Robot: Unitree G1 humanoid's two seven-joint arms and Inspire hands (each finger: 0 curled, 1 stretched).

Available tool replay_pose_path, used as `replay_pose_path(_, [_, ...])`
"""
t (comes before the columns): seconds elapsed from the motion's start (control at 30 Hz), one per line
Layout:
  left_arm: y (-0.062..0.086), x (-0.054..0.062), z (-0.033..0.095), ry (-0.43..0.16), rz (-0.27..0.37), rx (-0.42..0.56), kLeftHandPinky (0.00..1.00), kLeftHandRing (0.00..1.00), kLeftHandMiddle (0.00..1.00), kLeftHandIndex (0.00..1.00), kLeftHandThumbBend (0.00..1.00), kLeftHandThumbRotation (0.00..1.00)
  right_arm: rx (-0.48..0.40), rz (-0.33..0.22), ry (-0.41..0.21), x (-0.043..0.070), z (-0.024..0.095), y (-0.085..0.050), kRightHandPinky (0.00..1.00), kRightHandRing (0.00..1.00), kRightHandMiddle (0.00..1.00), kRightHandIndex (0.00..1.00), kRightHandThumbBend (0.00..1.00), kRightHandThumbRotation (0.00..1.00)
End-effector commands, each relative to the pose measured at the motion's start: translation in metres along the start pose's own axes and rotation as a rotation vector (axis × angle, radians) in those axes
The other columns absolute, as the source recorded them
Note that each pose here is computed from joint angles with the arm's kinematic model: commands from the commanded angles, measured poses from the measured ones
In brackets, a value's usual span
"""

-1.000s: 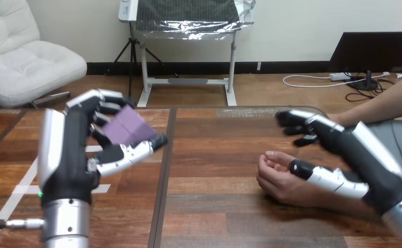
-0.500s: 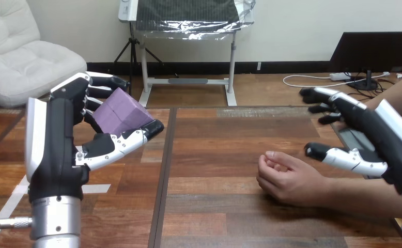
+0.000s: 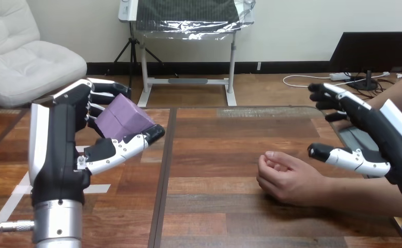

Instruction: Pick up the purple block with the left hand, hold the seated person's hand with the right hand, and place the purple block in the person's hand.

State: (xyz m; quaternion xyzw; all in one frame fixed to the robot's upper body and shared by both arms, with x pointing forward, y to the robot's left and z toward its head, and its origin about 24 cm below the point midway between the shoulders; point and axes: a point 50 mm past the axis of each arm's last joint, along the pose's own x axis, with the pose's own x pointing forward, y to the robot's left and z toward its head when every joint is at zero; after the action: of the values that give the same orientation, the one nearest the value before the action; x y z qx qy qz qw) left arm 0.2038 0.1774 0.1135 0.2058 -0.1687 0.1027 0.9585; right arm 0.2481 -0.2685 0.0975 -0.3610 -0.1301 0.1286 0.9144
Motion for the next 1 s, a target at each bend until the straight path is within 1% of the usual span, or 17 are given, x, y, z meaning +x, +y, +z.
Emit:
replay_pose_path(0.0, [0.001,0.007,0.005,-0.043,0.01,-0.021,0.29,0.34,0.4,0.41,0.72,0.0,-0.098,-0.048,-0.022,0.01,0.009,-0.024,0.77,0.86,0.89,0.9,0.98,0.73])
replay_pose_path(0.17, [0.0,0.007,0.004,-0.037,0.0,-0.031,0.29,0.35,0.4,0.41,0.72,0.0,-0.135,-0.021,-0.001,0.01,0.007,-0.026,0.75,0.86,0.9,0.9,0.98,0.73])
replay_pose_path(0.37, [-0.001,0.008,0.003,-0.034,-0.006,-0.038,0.29,0.35,0.4,0.41,0.72,0.0,-0.172,0.019,0.029,0.011,0.002,-0.026,0.74,0.88,0.92,0.92,0.97,0.68])
replay_pose_path(0.43, [-0.001,0.008,0.003,-0.037,-0.007,-0.037,0.29,0.35,0.4,0.41,0.72,0.0,-0.179,0.028,0.036,0.011,0.001,-0.027,0.74,0.88,0.93,0.93,0.97,0.66])
replay_pose_path(0.57, [-0.002,0.009,0.003,-0.042,-0.01,-0.029,0.29,0.35,0.4,0.41,0.72,0.0,-0.197,0.063,0.079,0.011,-0.003,-0.027,0.76,0.9,0.94,0.94,0.99,0.61])
replay_pose_path(0.77, [-0.002,0.009,0.002,-0.041,-0.013,-0.004,0.29,0.35,0.4,0.41,0.72,0.0,-0.238,0.108,0.105,0.012,-0.01,-0.028,0.78,0.92,0.95,0.95,1.0,0.55])
replay_pose_path(0.83, [-0.003,0.009,0.002,-0.038,-0.015,0.002,0.29,0.35,0.4,0.41,0.72,0.0,-0.246,0.116,0.112,0.012,-0.012,-0.028,0.79,0.92,0.95,0.95,1.0,0.53])
replay_pose_path(0.97, [-0.004,0.009,0.001,-0.037,-0.02,0.004,0.29,0.35,0.4,0.41,0.72,0.0,-0.268,0.136,0.145,0.012,-0.017,-0.029,0.8,0.92,0.95,0.95,1.0,0.49])
